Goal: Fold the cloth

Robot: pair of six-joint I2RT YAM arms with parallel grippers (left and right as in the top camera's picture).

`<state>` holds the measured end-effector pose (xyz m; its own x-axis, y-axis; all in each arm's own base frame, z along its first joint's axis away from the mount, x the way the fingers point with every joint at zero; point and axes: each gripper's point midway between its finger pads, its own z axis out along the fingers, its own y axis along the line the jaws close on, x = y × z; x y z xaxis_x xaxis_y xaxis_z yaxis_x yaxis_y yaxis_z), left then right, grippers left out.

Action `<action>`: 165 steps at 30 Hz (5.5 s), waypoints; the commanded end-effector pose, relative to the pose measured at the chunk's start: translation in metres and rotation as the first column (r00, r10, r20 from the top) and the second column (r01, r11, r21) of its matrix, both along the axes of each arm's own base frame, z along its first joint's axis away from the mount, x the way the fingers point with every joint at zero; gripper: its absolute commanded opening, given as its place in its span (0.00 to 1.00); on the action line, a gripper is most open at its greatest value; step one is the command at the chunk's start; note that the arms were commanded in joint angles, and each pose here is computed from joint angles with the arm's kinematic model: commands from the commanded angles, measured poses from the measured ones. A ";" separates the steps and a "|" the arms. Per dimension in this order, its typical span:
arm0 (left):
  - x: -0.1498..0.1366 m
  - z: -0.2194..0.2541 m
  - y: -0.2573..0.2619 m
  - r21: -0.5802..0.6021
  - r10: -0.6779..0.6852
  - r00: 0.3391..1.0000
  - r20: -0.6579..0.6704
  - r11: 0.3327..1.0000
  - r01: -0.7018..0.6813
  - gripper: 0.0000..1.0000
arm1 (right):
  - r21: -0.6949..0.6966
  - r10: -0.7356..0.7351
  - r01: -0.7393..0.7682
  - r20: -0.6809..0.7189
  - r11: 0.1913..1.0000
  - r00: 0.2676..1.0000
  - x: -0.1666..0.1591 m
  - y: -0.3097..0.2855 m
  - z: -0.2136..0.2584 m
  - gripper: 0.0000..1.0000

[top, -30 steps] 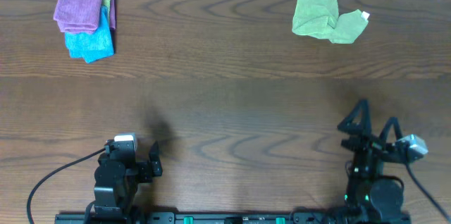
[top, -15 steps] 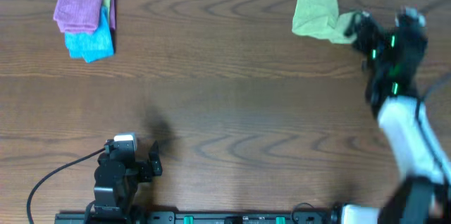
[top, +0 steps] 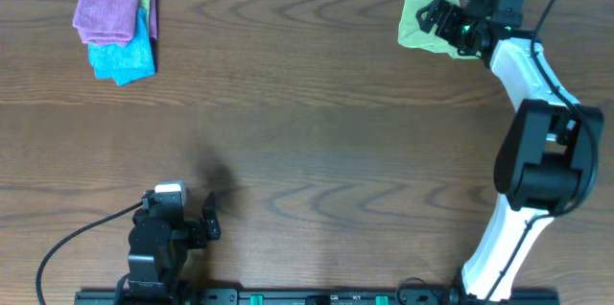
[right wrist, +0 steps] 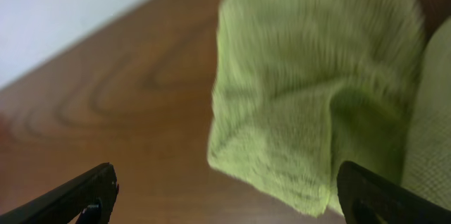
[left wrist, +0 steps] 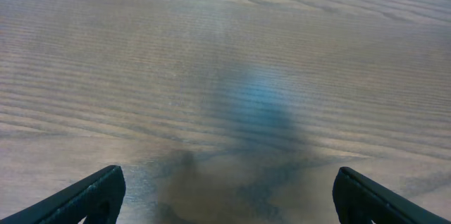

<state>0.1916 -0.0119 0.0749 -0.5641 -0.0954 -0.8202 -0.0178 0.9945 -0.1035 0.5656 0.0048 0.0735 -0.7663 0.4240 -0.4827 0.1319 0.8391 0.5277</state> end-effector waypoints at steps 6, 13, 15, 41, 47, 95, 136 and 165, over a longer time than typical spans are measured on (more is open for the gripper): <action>-0.001 -0.004 0.001 0.001 0.005 1.000 -0.009 1.000 -0.005 0.95 | -0.089 0.024 -0.026 -0.027 0.996 0.999 -0.004 -0.008 -0.009 0.93; -0.001 -0.004 0.001 0.001 0.005 1.000 -0.009 1.000 -0.005 0.95 | -0.093 0.026 -0.028 -0.015 0.995 1.000 -0.002 -0.008 -0.007 0.02; -0.001 -0.004 0.001 0.001 0.005 1.000 -0.009 1.000 -0.005 0.95 | -0.093 0.027 -0.028 -0.014 0.995 1.000 -0.002 -0.008 -0.007 0.09; -0.001 -0.004 0.001 0.001 0.005 1.000 -0.009 1.000 -0.005 0.95 | -0.201 -0.041 0.021 -0.092 0.979 0.995 -0.004 -0.030 -0.039 0.47; -0.001 -0.004 0.001 0.001 0.005 1.000 -0.009 1.000 -0.005 0.95 | -0.195 -0.041 0.020 -0.106 0.981 0.993 -0.005 -0.029 -0.049 0.09; -0.001 -0.004 0.001 0.001 0.005 1.000 -0.009 1.000 -0.005 0.95 | -0.026 0.362 -0.373 -0.179 0.928 0.915 -0.197 0.138 0.229 0.01; -0.001 -0.004 0.001 0.001 0.005 1.000 -0.009 1.000 -0.005 0.95 | -0.568 0.570 -0.755 -0.518 0.328 0.637 -0.185 0.119 -0.038 0.74; -0.001 -0.004 0.001 0.001 0.005 1.000 -0.009 1.000 -0.005 0.95 | -0.585 0.656 -0.564 -0.070 0.583 0.751 -0.126 0.224 0.159 0.01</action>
<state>0.1917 -0.0119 0.0750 -0.5635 -0.0955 -0.8206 -0.0178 0.9945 -0.1035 0.4384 0.2023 0.1906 -0.7107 -0.5161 -0.4781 -0.5431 0.8345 -0.0934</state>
